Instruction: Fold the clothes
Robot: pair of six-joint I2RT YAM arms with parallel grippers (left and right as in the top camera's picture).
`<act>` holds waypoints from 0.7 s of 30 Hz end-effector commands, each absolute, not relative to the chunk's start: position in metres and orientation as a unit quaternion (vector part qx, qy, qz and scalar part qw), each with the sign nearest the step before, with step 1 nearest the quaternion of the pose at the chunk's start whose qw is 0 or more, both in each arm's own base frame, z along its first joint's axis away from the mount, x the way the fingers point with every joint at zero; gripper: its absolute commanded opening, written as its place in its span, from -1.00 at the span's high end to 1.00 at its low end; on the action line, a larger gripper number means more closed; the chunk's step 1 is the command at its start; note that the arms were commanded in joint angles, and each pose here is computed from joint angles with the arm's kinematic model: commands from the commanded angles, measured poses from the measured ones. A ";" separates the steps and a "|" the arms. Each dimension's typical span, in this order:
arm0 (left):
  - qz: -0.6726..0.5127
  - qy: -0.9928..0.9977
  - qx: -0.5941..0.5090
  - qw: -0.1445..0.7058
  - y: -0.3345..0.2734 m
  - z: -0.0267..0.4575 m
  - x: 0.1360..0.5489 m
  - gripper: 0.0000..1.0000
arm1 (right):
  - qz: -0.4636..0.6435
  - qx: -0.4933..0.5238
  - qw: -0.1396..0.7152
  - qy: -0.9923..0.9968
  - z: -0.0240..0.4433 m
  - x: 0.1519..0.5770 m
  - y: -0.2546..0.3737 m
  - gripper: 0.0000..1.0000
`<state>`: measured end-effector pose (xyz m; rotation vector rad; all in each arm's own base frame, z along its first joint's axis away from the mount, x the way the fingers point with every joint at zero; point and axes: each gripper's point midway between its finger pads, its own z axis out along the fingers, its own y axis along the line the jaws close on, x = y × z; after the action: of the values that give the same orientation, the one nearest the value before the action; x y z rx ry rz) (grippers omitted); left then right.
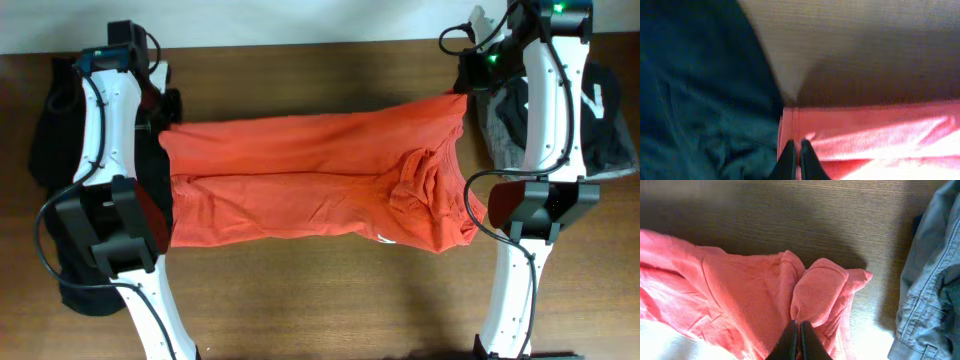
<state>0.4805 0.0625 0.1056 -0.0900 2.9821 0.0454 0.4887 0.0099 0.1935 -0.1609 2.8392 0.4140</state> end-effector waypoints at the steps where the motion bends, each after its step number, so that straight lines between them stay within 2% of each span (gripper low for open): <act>1: 0.020 0.997 -0.010 0.070 0.063 0.122 0.468 0.99 | 0.153 -0.046 0.124 0.979 0.192 0.485 0.013 0.92; 6: 0.017 0.999 -0.014 0.046 0.063 0.121 0.456 0.99 | 0.119 -0.026 0.130 0.984 0.199 0.483 0.001 0.92; 15: 0.014 0.999 -0.024 0.027 0.062 0.120 0.447 0.99 | 0.073 0.006 0.168 0.983 0.249 0.461 -0.013 0.92; 21: 0.013 1.000 -0.023 0.011 0.061 0.120 0.439 0.99 | 0.067 0.016 0.066 0.995 0.214 0.412 -0.013 0.92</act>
<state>0.4373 0.0576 0.1025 -0.0613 3.1599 0.0214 0.4354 -0.0059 0.2293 0.0095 2.9055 0.2632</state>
